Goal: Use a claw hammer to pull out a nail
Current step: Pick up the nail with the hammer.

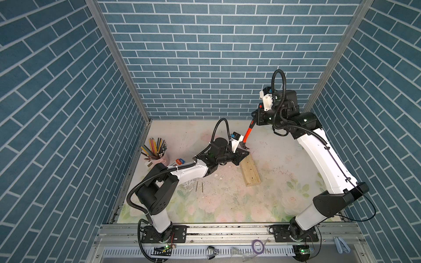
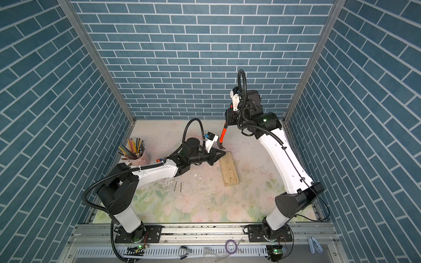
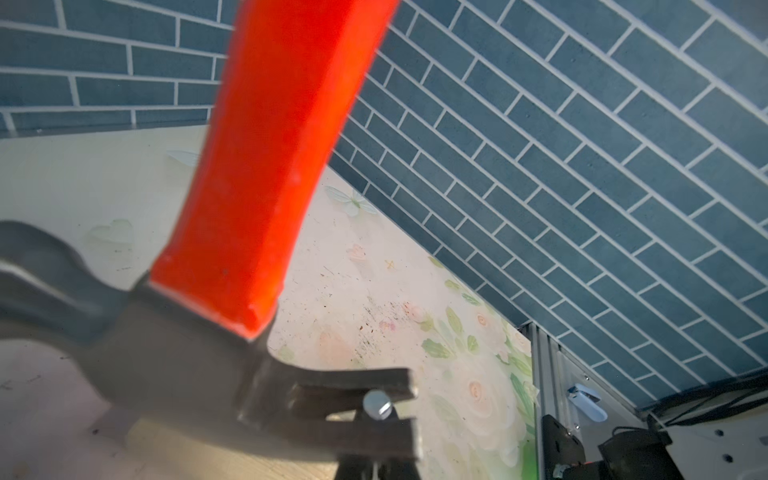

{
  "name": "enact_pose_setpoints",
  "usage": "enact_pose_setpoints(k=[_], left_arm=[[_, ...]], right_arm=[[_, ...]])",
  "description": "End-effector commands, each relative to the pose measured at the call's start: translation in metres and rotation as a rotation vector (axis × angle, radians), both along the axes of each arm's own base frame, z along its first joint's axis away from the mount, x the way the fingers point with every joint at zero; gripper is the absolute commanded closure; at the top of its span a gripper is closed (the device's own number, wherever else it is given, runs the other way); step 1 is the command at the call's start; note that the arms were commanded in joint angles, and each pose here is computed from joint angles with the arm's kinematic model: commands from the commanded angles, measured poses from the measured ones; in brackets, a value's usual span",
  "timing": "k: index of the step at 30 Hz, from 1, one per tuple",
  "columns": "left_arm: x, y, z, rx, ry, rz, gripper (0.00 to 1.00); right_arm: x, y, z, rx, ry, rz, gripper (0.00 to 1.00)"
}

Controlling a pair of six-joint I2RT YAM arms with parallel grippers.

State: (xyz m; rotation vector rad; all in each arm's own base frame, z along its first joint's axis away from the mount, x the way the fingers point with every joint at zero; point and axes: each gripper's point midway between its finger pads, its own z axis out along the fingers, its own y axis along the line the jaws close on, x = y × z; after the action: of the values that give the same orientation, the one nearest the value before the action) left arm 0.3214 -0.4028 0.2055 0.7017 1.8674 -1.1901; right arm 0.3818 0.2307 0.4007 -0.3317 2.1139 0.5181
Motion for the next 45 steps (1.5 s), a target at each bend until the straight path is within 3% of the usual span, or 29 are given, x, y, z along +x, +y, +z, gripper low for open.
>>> enact_pose_setpoints(k=[1,16,34,38,45], left_arm=[[0.004,0.001,0.009,-0.016,-0.023,0.005,0.98],[-0.002,0.003,0.011,-0.014,-0.026,-0.009,1.00],[-0.018,-0.006,0.058,-0.082,-0.111,-0.091,1.00],[-0.034,-0.018,0.074,-0.059,-0.173,-0.136,1.00],[-0.035,-0.015,0.074,-0.033,-0.182,-0.115,1.00]], right_arm=[[-0.014,-0.007,0.052,0.116,-0.103,-0.016,1.00],[-0.011,-0.004,0.050,0.118,-0.099,-0.011,1.00],[-0.005,0.001,0.043,0.121,-0.097,-0.006,1.00],[-0.002,0.003,0.038,0.119,-0.091,-0.004,1.00],[0.001,0.005,0.036,0.120,-0.097,-0.002,1.00]])
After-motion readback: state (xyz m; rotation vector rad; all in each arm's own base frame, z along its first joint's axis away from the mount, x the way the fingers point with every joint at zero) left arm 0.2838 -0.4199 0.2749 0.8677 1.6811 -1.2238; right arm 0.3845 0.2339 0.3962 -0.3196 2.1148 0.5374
